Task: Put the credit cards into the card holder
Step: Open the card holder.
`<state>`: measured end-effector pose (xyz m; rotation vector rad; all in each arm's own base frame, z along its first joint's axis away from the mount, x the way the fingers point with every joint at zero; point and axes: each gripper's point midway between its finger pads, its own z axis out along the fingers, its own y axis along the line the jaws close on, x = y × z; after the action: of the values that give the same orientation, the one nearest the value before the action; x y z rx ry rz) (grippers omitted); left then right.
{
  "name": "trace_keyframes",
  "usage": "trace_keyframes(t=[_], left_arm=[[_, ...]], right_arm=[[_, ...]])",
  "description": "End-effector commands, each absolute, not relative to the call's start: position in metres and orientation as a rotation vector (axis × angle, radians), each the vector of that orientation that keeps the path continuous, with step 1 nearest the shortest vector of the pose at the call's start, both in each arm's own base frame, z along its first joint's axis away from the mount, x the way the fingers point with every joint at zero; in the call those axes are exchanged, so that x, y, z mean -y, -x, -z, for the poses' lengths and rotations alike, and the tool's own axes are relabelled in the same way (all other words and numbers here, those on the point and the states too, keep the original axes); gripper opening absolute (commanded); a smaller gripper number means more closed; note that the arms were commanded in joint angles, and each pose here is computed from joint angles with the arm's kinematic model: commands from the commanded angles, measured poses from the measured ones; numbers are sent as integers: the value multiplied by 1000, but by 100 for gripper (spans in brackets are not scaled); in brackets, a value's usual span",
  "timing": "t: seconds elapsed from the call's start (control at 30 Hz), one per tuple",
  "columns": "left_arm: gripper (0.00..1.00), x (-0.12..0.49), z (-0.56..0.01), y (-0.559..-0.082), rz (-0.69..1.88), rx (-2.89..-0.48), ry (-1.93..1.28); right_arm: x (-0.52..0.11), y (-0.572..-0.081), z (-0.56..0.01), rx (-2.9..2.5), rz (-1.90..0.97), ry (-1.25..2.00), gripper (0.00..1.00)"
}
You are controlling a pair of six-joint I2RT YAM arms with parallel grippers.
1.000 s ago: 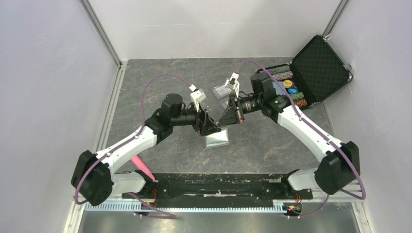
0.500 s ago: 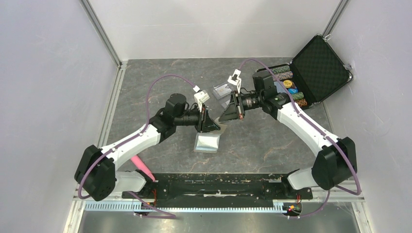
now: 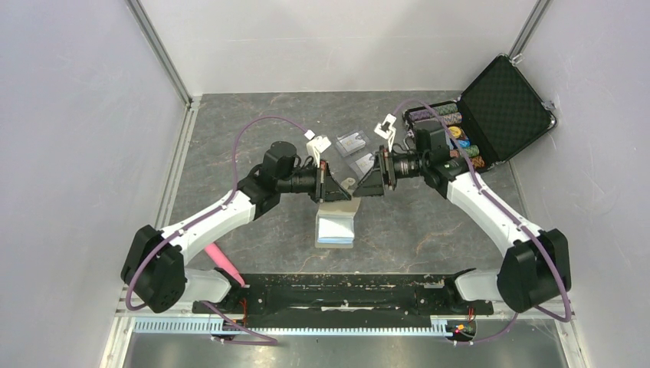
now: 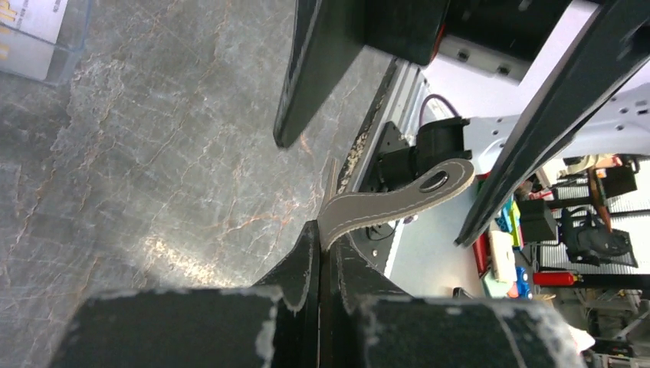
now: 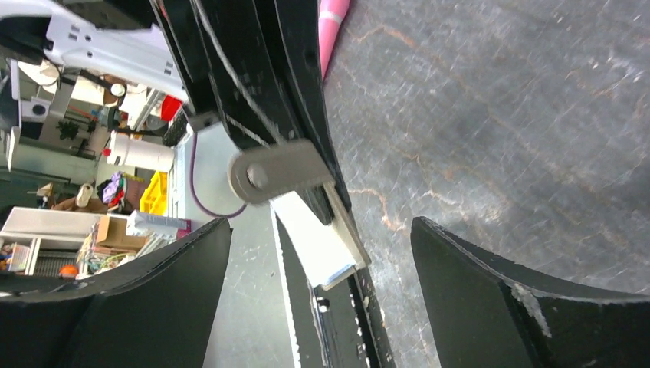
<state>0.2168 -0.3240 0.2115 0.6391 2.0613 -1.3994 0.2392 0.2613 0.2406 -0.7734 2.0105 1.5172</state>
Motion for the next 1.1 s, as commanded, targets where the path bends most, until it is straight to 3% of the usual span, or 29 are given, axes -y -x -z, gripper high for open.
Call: trace_keyframes(t=[0.0, 0.1, 0.2, 0.27, 0.37, 0.43, 0.47, 0.5, 0.67, 0.73, 0.9, 1.07], left_arm=[[2, 336, -260, -220, 1535, -1968, -558], [2, 339, -270, -221, 1567, -1943, -543], [2, 341, -280, -219, 1610, -1909, -539], [2, 342, -285, -219, 1621, -1898, -537], [3, 339, -289, -219, 1600, -1888, -532], [11, 335, -289, -223, 1551, -1894, -509], [13, 332, -289, -225, 1516, -1904, -497], [17, 327, -284, -229, 1453, -1934, -475], [61, 274, -257, -253, 1006, -2111, -281], [71, 253, -247, -253, 878, -2164, -220], [76, 241, -225, -234, 853, -2282, -200], [67, 260, -212, -216, 1030, -2343, -193]], right_arm=[[-259, -219, -244, -1911, -1558, 842, 90], [-261, -208, -244, -1879, -1602, 863, 89], [-266, -201, -244, -1861, -1639, 871, 81], [-271, -199, -248, -1828, -1667, 868, 65], [-274, -201, -258, -1781, -1701, 825, 31], [-275, -204, -262, -1772, -1713, 791, 7], [-276, -206, -261, -1776, -1708, 779, 0], [-276, -209, -262, -1783, -1699, 764, 0], [-272, -229, -255, -1844, -1587, 692, 0], [-268, -237, -250, -1882, -1527, 657, 0], [-260, -252, -236, -1957, -1410, 583, 0], [-261, -250, -233, -1973, -1425, 579, 0]])
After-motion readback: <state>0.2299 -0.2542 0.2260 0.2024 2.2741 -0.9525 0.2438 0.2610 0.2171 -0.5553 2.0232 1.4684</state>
